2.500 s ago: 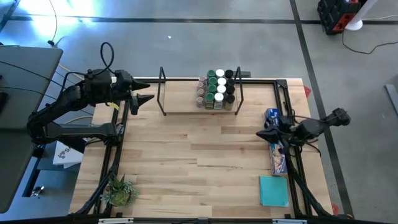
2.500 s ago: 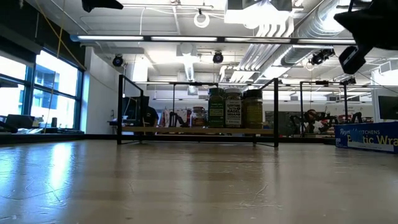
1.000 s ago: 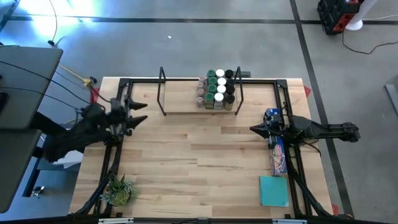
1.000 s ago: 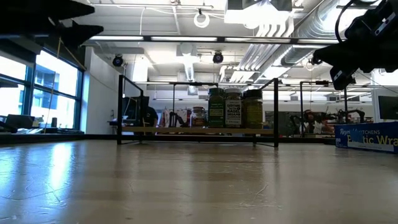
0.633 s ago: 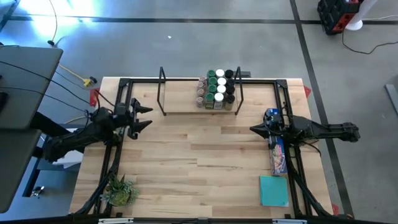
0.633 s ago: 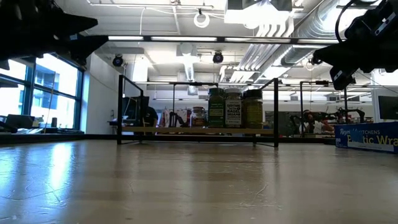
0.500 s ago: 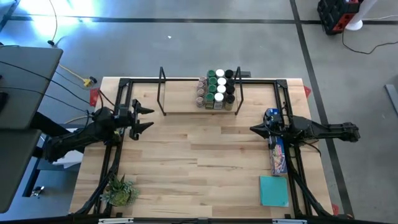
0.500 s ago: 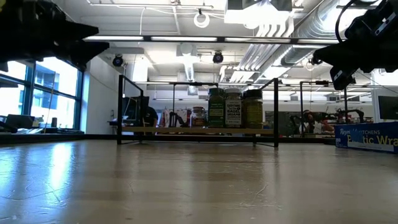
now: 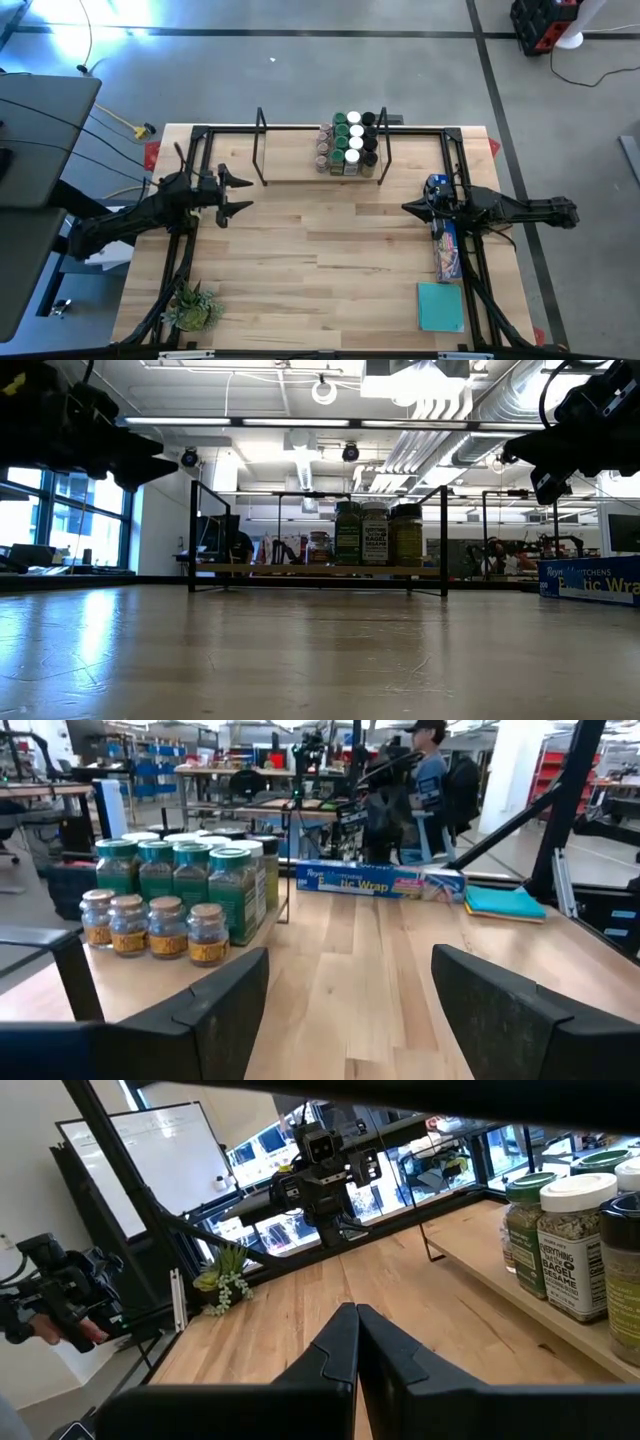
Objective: Shelf spices
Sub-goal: Return to Home Position
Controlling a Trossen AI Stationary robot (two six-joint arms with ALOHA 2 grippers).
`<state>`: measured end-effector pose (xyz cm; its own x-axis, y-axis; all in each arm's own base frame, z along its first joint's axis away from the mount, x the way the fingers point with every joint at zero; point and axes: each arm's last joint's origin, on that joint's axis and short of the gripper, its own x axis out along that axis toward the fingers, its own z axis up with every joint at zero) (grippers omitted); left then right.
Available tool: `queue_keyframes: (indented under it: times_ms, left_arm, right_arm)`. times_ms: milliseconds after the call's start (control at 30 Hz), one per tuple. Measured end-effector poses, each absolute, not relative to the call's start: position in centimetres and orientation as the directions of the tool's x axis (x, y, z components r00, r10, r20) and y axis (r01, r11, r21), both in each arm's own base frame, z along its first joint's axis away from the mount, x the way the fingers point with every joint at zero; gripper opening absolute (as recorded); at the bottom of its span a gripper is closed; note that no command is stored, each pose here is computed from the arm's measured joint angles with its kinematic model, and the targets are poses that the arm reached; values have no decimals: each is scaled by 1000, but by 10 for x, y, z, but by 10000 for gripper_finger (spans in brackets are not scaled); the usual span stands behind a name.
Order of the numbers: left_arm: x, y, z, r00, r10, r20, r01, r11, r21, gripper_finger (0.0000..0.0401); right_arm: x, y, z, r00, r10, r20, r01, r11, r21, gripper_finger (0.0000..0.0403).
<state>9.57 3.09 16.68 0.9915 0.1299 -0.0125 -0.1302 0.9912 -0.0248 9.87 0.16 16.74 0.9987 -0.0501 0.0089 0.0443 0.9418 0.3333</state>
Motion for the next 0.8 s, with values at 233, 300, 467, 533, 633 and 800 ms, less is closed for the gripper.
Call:
queue_keyframes:
  times_ms: [233,300,467,533,633,800]
  left_arm:
    - [96,31,166,991,130,-19,-131,991,-26,278]
    - [96,31,166,991,130,-18,-130,991,-26,278]
    - [96,31,166,991,130,-18,-130,991,-27,278]
    - [96,31,166,991,130,-18,-130,991,-27,278]
    - [96,31,166,991,130,-18,-130,991,-27,278]
    - [96,31,166,991,130,-17,-131,991,-27,278]
  right_arm:
    - [99,2,167,999,-50,9,44,942,333,0]
    - [99,2,167,999,-50,9,44,942,333,0]
    - [99,2,167,999,-50,9,44,942,333,0]
    - [99,2,167,999,-50,9,44,942,333,0]
    - [99,2,167,999,-50,9,44,942,333,0]
    - [99,2,167,999,-50,9,44,942,333,0]
